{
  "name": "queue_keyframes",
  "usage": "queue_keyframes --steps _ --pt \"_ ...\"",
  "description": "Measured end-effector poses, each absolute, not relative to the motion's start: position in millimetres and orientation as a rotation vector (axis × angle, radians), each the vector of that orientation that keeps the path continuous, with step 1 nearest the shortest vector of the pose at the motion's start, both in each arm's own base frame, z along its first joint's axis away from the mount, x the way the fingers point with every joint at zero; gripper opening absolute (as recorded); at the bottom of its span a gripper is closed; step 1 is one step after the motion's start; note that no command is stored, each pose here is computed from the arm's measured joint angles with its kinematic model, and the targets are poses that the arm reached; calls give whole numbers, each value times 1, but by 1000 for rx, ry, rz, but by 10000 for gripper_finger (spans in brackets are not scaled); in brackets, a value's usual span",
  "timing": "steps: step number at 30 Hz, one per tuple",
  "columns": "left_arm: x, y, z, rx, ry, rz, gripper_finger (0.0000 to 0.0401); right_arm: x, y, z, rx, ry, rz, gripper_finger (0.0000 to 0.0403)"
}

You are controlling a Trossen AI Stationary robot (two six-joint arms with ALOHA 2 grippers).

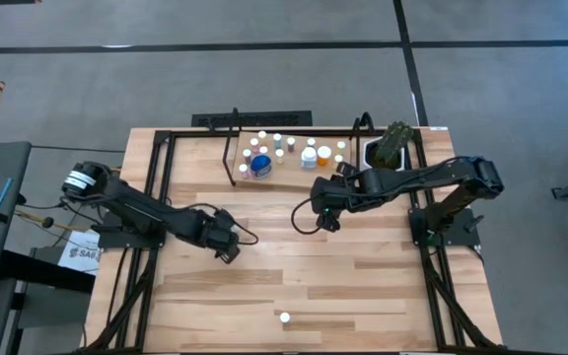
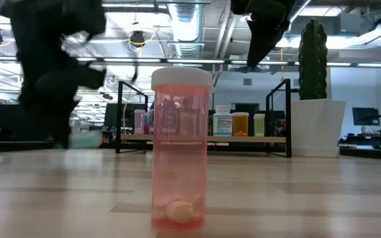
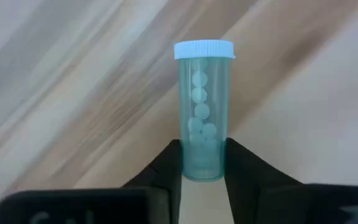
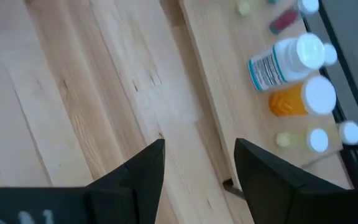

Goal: Pick and place medicine bottles onto shelf by color
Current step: Put the blue pill bottle on the shelf

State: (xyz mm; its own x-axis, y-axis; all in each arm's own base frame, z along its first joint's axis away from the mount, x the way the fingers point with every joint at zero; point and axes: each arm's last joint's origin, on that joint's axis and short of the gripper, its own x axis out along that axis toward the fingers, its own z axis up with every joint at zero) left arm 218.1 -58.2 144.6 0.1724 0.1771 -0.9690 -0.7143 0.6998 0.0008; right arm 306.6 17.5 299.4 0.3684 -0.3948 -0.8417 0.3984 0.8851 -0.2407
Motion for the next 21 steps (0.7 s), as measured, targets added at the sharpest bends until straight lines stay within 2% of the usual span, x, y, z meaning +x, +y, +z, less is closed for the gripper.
queue_keyframes --steps 4,10,13,17,21 --pt "228 -65 170 -542 1118 623 59 313 22 302 -50 1029 -450 214" --pt "247 -94 219 -576 780 447 101 330 39 306 -210 845 -291 214" --pt "255 -116 244 -543 625 325 106 336 50 306 -279 764 -193 214" --pt "261 -136 268 -497 492 192 93 342 67 313 -335 646 -27 214" --pt "263 -147 286 -475 414 113 77 344 83 320 -368 547 59 214"
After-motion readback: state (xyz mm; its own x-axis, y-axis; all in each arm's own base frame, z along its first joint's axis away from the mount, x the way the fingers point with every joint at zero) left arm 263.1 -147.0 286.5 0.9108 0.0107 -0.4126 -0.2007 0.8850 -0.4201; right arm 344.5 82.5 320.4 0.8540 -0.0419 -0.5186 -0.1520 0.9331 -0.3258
